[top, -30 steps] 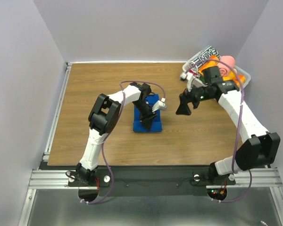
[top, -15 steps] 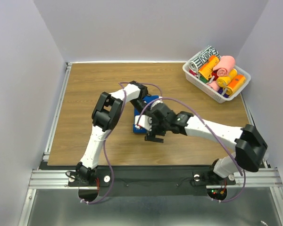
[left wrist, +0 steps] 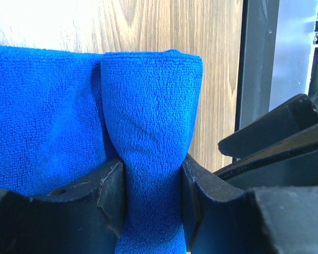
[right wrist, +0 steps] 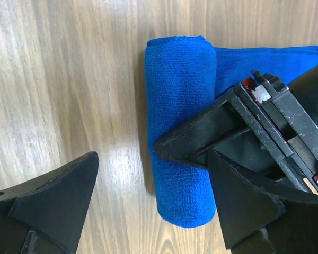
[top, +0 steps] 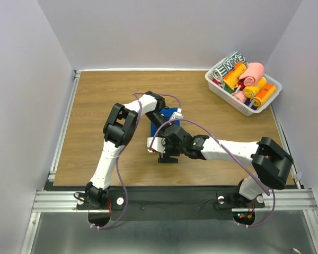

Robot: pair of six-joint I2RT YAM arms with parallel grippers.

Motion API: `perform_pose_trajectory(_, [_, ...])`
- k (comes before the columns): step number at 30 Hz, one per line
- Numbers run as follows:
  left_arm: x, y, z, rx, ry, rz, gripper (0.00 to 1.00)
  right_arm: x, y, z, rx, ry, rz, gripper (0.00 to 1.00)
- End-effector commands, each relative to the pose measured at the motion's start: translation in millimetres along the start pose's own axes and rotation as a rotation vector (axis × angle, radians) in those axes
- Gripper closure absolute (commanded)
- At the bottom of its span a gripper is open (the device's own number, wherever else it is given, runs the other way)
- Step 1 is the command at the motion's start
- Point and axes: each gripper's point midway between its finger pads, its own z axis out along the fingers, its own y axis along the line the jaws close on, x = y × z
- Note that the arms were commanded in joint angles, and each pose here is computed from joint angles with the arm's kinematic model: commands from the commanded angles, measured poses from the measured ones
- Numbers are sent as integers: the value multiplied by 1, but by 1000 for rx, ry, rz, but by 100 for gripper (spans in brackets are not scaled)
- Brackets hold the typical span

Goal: Roll the towels
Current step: Roll the towel

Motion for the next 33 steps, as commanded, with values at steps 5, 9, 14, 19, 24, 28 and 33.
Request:
perform_pose_trajectory(5, [62, 54, 20, -99, 244, 47, 48, 16, -35, -24, 212, 28, 59, 12])
perform_pose_trajectory(9, [60, 55, 19, -103, 238, 49, 48, 16, -37, -29, 227, 28, 61, 12])
perform_pose_trajectory(14, [62, 54, 20, -99, 240, 42, 48, 22, -31, -32, 207, 34, 53, 13])
perform_pose_trajectory(19, [60, 55, 19, -100, 234, 45, 48, 30, -21, -29, 174, 50, 34, 13])
perform_pose_trajectory(24, [59, 54, 20, -99, 232, 47, 47, 31, -22, -13, 160, 33, 16, 12])
perform_pose_trajectory(28, [59, 52, 19, -95, 230, 64, 47, 40, -27, 1, 140, 56, 21, 11])
perform_pose_trajectory(33, [53, 51, 16, -99, 211, 82, 47, 50, -23, 9, 80, 46, 50, 18])
